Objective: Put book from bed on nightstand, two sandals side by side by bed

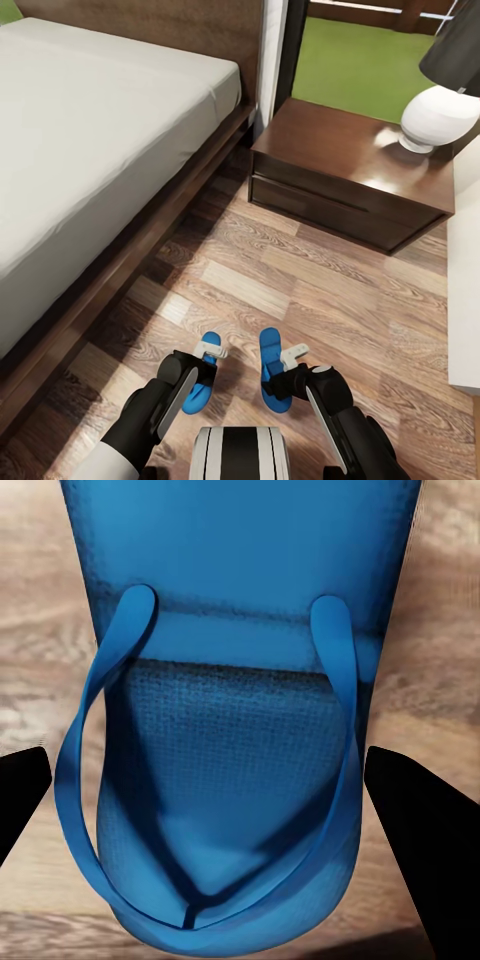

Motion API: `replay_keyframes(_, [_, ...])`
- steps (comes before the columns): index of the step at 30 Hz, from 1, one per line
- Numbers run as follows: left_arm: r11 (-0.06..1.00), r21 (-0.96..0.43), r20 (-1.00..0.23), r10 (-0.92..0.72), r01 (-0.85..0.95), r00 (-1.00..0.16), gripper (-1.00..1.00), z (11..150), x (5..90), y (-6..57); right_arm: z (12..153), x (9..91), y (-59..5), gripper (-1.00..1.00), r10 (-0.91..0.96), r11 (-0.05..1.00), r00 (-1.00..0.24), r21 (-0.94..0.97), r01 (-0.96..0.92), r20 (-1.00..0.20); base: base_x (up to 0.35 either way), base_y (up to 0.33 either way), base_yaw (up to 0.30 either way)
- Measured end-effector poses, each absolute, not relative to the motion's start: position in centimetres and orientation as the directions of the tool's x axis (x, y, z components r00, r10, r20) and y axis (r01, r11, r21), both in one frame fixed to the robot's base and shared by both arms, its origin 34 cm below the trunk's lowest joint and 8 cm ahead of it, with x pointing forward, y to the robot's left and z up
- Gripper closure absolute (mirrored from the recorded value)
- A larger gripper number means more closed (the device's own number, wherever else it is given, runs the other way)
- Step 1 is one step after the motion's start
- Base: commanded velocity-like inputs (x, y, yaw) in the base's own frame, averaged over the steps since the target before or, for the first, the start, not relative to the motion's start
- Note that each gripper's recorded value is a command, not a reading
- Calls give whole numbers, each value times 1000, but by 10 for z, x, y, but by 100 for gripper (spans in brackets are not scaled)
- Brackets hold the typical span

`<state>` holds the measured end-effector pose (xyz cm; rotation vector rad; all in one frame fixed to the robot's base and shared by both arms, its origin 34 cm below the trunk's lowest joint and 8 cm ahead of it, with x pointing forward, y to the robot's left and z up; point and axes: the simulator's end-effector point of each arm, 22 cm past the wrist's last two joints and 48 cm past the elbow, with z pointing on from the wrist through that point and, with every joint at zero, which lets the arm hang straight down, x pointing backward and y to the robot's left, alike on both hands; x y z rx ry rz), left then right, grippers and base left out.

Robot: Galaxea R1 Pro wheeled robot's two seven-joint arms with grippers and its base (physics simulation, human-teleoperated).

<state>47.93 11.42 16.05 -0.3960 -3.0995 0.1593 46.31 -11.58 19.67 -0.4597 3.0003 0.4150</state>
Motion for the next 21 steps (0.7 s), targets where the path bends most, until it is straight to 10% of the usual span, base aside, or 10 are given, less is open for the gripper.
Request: replay_keyframes(21, [963, -108, 20, 251, 248, -968, 100, 152, 472, 114, 189, 456, -116, 100, -282, 918, -954, 261, -298, -97, 0, 0, 112])
